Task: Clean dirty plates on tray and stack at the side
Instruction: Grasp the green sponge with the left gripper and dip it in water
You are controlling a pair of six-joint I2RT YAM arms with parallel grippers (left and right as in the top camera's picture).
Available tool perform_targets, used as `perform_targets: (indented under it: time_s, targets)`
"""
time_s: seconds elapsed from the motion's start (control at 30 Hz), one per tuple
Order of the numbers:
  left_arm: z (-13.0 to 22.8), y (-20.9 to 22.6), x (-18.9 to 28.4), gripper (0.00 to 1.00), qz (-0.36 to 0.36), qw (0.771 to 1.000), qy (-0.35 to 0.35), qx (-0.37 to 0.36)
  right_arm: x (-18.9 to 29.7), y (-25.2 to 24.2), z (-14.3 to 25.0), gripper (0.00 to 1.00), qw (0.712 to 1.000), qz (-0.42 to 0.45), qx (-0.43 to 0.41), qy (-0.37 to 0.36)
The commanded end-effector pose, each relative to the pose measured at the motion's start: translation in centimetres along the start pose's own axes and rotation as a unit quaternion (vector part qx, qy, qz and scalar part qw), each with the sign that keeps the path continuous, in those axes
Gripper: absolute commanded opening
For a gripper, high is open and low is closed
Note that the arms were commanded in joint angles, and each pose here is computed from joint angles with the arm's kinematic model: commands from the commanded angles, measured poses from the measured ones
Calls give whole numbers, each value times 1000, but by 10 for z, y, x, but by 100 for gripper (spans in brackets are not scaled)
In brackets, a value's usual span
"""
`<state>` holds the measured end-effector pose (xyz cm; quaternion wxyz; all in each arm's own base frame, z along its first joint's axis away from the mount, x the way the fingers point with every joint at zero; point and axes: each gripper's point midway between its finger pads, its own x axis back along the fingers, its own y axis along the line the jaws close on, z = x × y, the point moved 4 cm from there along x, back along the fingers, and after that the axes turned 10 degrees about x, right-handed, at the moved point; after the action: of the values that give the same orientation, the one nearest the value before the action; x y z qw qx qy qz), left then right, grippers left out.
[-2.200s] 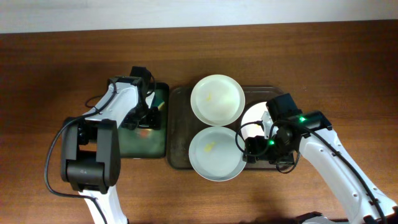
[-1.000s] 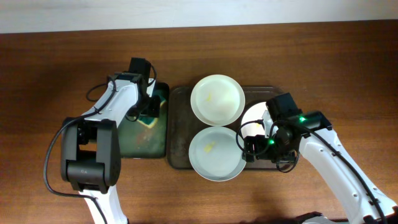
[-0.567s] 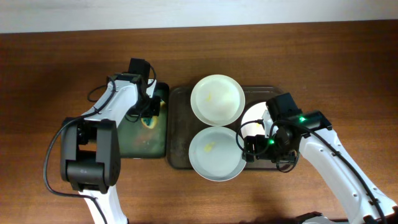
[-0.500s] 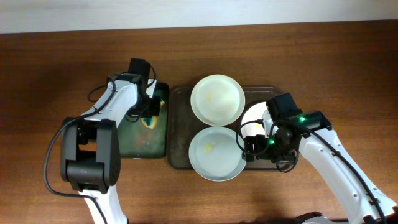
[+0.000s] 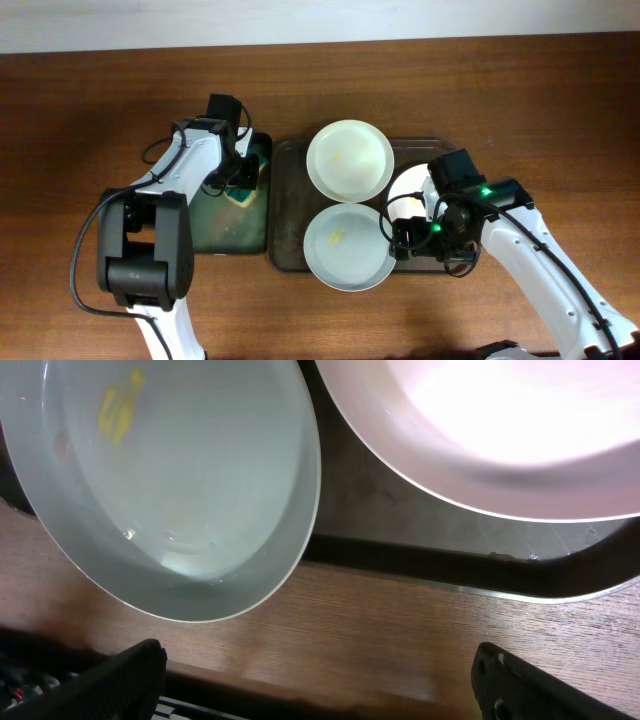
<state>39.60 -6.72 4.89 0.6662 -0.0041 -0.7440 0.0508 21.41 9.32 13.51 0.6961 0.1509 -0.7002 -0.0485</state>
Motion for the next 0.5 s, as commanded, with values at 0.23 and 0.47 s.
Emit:
perform_targets:
  time_s: [0.23,0.47]
  targets:
    - [14,-2,-8,51,11,999,31,-4,-2,-1,2,98,1000,7,0,4]
    - [15,-2,-8,74,10,999,33,-4,-2,-1,2,98,1000,7,-1,4]
